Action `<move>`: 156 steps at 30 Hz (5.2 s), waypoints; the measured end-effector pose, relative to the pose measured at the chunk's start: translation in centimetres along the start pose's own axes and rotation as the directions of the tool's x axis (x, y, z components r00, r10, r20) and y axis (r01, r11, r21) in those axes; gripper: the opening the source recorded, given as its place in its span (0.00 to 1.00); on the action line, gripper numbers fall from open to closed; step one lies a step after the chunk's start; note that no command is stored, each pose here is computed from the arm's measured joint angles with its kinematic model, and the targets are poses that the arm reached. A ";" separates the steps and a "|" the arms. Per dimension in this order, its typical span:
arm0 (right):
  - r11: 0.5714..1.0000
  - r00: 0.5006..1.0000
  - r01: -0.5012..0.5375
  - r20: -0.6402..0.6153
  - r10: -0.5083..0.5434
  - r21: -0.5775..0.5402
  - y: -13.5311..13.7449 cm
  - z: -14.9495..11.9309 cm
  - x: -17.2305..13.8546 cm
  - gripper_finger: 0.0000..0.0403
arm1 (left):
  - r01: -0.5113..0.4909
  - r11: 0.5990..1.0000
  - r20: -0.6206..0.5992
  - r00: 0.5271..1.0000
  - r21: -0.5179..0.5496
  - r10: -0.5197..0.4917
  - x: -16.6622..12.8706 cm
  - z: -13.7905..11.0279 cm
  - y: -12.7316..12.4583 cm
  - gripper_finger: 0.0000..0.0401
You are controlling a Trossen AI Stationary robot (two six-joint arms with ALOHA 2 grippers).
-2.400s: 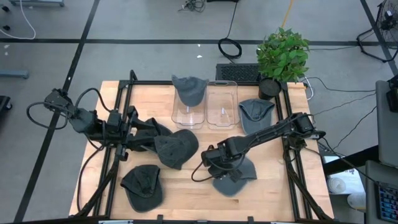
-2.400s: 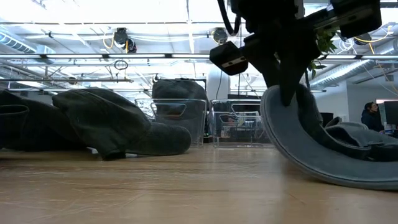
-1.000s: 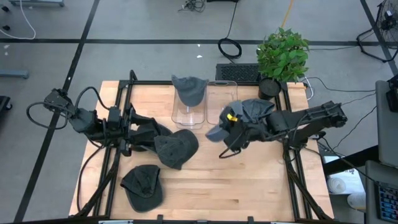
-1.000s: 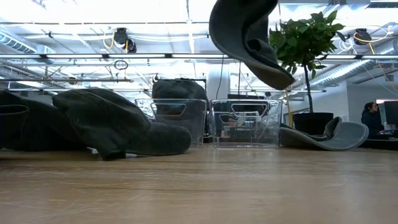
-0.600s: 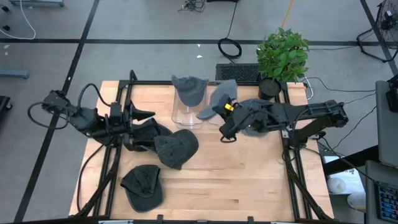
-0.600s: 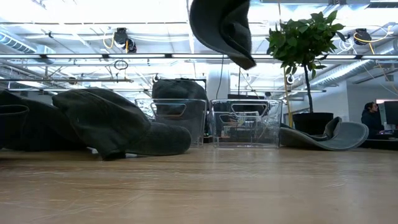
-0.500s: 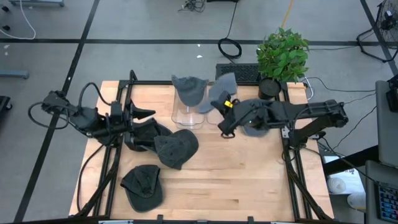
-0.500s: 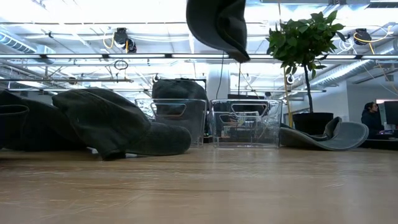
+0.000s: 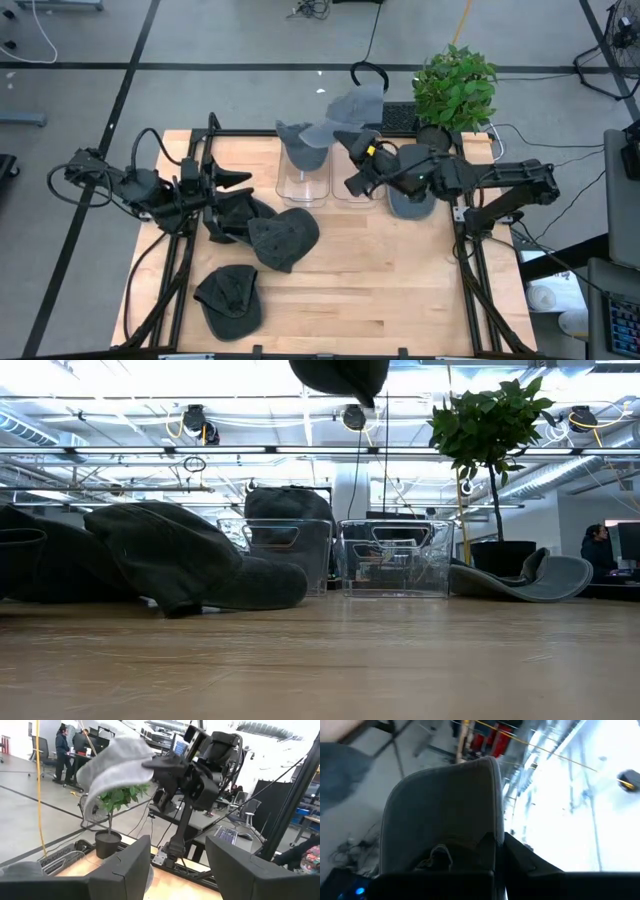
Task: Pick & Place hat
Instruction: Put the bottom gray cap into the left transparent bin
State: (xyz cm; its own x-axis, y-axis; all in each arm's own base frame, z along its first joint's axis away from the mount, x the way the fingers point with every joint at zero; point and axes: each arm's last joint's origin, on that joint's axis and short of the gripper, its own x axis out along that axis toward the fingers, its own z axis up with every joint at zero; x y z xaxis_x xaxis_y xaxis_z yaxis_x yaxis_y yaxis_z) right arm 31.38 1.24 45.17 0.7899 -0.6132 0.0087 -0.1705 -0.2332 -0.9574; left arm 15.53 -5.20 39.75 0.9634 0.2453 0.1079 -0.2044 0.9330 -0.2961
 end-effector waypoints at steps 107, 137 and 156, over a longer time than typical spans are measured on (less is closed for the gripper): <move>0.753 0.637 0.485 0.410 -0.652 0.444 -6.4 3.9 -7.4 0.00 | 0.488 0.222 0.344 0.811 -0.845 -0.472 8.6 5.5 -6.8 0.34; 0.670 0.849 0.157 0.247 -0.468 0.726 -6.2 5.3 -10.4 0.35 | 0.628 0.361 0.334 0.718 -0.690 -0.610 9.9 6.4 -4.2 0.02; -0.106 0.960 -0.105 0.073 -0.270 0.989 -6.9 0.9 -13.8 0.38 | 0.654 0.648 0.143 0.738 -0.391 -0.659 10.9 5.8 -1.8 0.02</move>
State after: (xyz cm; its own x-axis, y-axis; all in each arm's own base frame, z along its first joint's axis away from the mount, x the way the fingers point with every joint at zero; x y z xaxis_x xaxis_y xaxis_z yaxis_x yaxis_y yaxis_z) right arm 22.17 11.94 51.40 0.8474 -0.4707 0.2457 0.5176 0.8355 -0.1846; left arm 25.41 -2.67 46.94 0.8215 -0.3961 0.4102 0.5651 0.6623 -0.4920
